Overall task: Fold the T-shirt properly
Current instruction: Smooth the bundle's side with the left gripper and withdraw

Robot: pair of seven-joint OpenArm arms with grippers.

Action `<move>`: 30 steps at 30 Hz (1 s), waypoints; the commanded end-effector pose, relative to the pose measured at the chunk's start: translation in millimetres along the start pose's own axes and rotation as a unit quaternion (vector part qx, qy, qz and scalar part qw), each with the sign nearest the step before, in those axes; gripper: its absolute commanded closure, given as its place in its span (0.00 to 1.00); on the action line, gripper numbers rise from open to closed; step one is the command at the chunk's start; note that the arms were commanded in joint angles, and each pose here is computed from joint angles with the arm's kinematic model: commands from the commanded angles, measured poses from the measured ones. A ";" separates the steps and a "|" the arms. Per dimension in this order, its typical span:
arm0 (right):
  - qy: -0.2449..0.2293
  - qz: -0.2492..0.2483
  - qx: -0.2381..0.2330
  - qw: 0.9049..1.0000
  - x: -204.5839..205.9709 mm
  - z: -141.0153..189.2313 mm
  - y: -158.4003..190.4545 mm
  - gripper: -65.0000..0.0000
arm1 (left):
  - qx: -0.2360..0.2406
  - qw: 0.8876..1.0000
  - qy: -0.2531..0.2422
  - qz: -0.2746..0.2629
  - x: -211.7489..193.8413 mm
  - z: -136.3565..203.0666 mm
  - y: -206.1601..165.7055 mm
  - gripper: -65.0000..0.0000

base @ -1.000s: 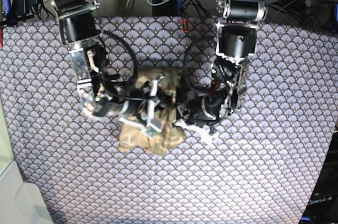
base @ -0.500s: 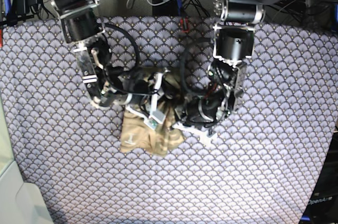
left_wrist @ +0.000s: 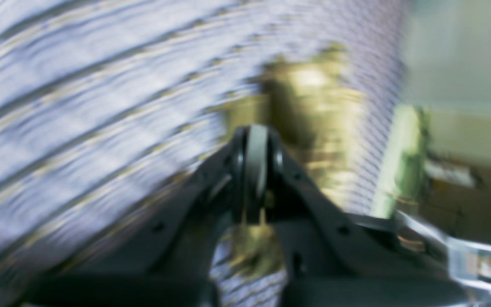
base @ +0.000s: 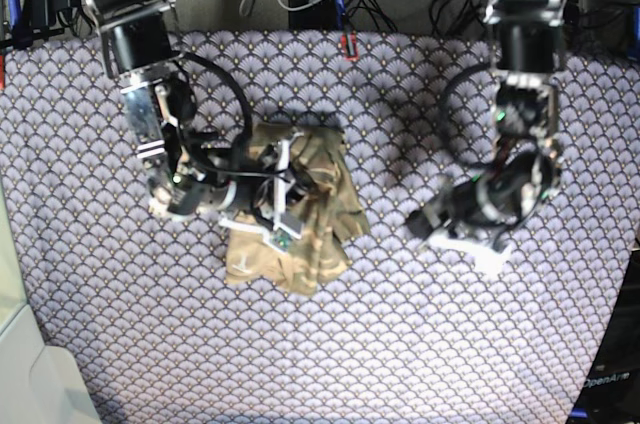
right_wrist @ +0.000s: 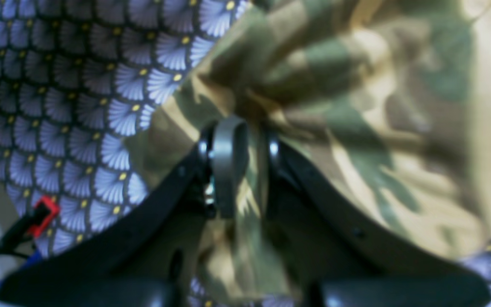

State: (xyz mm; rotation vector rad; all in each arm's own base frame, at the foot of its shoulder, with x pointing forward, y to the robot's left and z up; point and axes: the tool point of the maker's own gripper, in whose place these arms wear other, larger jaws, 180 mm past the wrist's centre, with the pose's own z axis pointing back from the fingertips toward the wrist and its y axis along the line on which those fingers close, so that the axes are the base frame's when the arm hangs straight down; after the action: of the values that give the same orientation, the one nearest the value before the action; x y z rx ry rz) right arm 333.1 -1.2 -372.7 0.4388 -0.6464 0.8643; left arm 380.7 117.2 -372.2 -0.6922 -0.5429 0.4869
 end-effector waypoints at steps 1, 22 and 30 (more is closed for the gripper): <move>-0.026 0.014 -0.019 0.999 18.0 16.5 -10.6 0.83 | -0.010 1.000 -0.018 -0.006 14.2 13.8 -4.8 0.99; 0.032 -0.030 -0.082 0.996 -56.9 66.5 -18.0 0.83 | -0.080 0.995 -0.043 -0.050 13.4 40.0 -61.5 0.99; 0.034 -0.018 -0.112 0.993 -62.6 89.2 -25.9 0.83 | -0.156 0.985 0.006 -0.068 -9.5 -4.9 -154.6 0.99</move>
State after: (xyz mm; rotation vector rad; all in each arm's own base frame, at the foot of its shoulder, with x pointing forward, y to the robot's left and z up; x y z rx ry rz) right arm 284.5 -105.3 -364.7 0.2189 -0.6158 0.7522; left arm 403.1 7.2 -292.4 -0.9186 -0.6053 0.2944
